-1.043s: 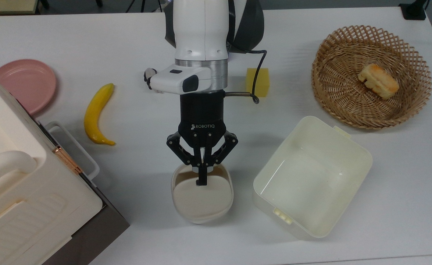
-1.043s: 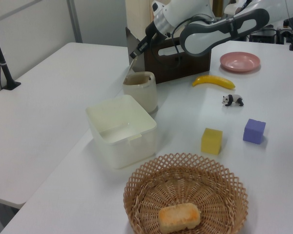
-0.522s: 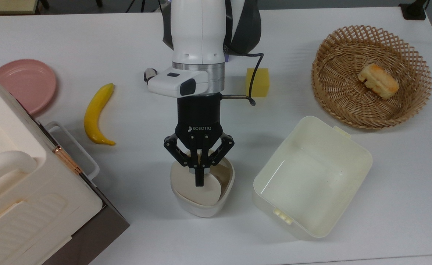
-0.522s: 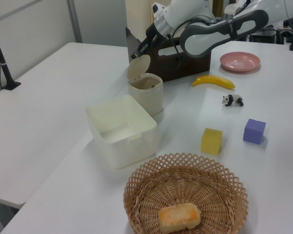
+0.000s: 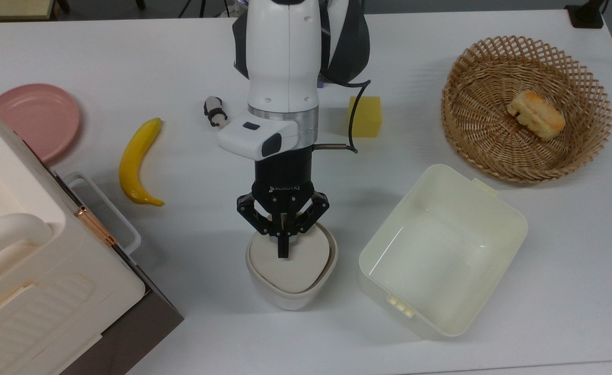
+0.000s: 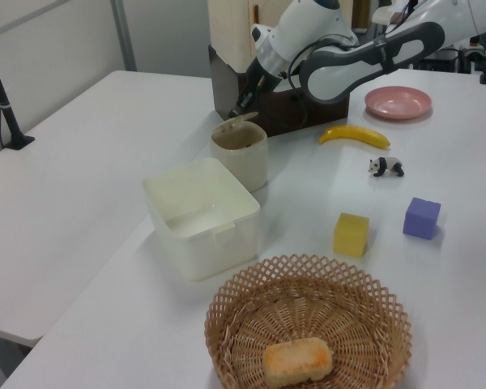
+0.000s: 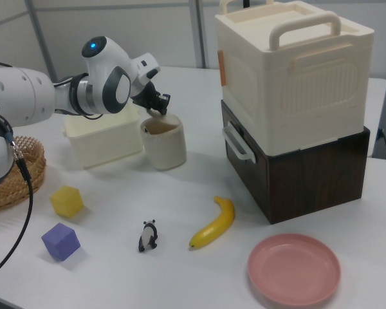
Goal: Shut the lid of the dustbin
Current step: 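Push the flip lid down with the gripper fingers toward the bin rim, then press the lid flat onto the dustbin with the gripper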
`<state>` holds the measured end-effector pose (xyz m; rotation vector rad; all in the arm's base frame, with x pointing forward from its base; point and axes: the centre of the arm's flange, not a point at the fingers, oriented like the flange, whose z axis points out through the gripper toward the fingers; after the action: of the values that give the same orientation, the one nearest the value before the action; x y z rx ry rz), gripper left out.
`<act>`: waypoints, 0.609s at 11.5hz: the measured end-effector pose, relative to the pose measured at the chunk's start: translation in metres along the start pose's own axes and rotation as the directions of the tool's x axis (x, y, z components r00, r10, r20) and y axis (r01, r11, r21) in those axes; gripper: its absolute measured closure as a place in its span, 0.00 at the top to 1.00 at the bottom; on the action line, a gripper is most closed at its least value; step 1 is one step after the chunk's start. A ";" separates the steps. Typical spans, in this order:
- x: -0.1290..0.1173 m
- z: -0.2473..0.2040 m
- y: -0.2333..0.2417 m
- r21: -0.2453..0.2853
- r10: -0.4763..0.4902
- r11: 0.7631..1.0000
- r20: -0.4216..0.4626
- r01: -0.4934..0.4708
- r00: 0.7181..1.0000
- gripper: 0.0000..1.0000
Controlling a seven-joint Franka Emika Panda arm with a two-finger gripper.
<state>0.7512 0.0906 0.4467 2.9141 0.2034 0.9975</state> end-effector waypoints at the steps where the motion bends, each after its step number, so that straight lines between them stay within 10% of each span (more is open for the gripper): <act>1: -0.003 0.002 -0.002 0.002 -0.005 1.000 0.022 0.005 1.000 0.02; 7: -0.021 0.015 -0.025 0.022 -0.052 0.998 0.078 0.050 0.996 0.02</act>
<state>0.7411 0.1127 0.4201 2.9435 0.2842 0.8764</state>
